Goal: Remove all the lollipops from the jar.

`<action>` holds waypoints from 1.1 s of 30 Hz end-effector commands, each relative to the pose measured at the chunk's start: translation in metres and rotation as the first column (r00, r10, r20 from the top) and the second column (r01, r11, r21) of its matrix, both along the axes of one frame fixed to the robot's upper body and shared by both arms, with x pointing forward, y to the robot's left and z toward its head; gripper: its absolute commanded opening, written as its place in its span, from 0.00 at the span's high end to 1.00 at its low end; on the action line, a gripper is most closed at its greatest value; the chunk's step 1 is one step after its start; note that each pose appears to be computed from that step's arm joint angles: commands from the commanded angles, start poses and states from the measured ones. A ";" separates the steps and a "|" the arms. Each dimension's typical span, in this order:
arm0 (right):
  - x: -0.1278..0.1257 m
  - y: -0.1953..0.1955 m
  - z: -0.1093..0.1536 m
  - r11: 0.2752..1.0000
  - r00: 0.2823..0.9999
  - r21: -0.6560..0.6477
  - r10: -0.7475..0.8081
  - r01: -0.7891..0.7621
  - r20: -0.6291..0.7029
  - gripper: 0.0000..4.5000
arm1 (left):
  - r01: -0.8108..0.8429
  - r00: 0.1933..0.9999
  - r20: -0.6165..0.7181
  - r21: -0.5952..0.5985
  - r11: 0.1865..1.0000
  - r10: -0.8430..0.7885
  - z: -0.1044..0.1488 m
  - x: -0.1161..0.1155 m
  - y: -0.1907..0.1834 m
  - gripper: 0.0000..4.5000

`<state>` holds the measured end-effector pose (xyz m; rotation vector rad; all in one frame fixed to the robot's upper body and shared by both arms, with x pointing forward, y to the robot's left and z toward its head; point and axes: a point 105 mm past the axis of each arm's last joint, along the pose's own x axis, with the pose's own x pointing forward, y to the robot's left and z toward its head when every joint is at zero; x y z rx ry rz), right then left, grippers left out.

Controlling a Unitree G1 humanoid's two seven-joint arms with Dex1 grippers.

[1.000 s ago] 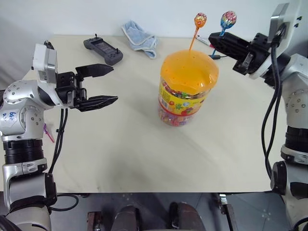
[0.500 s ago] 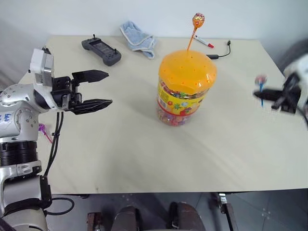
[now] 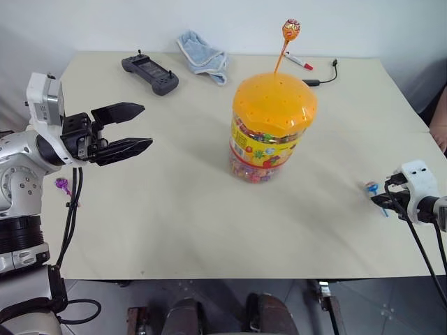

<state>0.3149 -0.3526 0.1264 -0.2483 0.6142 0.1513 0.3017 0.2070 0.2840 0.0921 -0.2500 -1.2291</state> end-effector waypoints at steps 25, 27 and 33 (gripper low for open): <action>-0.014 0.131 0.199 0.792 0.604 -0.048 0.503 -0.609 0.618 0.00 | 0.059 0.995 0.082 -0.037 0.998 -0.056 0.015 0.004 -0.011 0.00; 0.002 0.151 0.211 0.752 0.553 -0.027 0.509 -0.659 0.659 0.00 | 0.064 0.994 0.092 -0.043 0.997 -0.060 0.016 0.004 -0.012 0.00; 0.039 0.203 0.217 0.620 0.453 -0.012 0.586 -0.784 0.672 0.00 | 0.073 0.990 0.122 -0.067 0.995 -0.065 0.020 0.005 -0.016 0.00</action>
